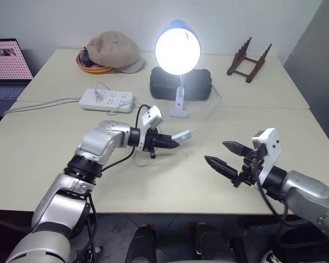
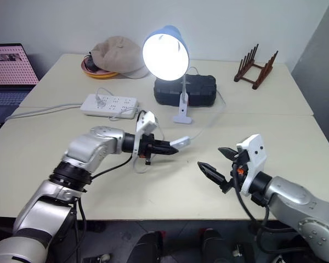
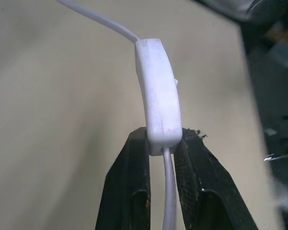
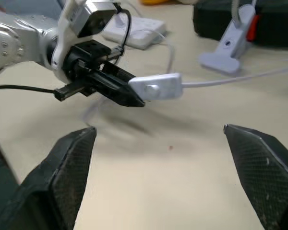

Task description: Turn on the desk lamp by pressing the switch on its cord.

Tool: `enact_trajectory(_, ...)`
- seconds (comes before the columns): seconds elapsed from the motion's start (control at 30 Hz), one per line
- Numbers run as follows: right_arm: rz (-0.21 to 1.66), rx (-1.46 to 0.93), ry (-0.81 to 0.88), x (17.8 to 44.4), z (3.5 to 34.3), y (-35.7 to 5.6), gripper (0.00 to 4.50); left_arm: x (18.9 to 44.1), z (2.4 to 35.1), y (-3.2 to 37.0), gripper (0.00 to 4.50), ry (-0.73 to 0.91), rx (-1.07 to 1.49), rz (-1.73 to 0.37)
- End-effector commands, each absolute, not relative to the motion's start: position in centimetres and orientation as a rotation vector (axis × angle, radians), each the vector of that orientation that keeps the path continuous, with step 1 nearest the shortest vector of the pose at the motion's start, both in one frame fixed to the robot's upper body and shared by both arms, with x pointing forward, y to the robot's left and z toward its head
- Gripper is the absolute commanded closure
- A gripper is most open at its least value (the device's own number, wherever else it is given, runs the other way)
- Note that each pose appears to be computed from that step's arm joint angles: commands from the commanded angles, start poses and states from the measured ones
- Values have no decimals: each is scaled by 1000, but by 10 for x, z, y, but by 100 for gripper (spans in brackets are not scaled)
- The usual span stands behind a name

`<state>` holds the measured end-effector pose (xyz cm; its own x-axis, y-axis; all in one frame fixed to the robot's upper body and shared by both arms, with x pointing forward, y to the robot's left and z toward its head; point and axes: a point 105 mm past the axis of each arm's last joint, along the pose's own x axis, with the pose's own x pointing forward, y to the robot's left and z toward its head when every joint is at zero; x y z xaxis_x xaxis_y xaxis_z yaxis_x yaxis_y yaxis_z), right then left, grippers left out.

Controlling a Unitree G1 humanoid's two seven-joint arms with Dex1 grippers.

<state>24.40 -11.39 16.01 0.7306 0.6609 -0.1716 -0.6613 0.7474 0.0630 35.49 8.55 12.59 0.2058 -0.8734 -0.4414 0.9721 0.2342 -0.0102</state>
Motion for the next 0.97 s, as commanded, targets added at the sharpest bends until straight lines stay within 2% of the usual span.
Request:
enact_trajectory(0.03,687,-118,148,248,154,-115,0,369,126,82,411,282,556,-1336)
enact_trajectory(0.07,676,-133,146,248,152,-117,0,371,125,78,411,257,596,-1341)
enact_trajectory(0.13,673,-156,143,248,148,-118,0,373,125,73,342,231,626,-1368)
enact_trajectory(0.17,677,-153,143,247,147,-117,0,372,125,73,332,222,637,-1389)
enact_trajectory(0.43,699,-147,155,247,141,-120,0,369,141,87,157,200,600,-1408)
enact_trajectory(0.57,801,-148,159,248,150,-124,0,362,175,135,84,196,572,-1302)
enact_trajectory(0.67,872,-161,161,247,157,-129,0,353,184,166,11,216,573,-1207)
enact_trajectory(0.83,969,-183,188,254,163,-141,0,338,189,202,1,247,523,-1045)
enact_trajectory(0.97,989,-192,197,265,161,-145,0,332,185,205,1,239,536,-1002)
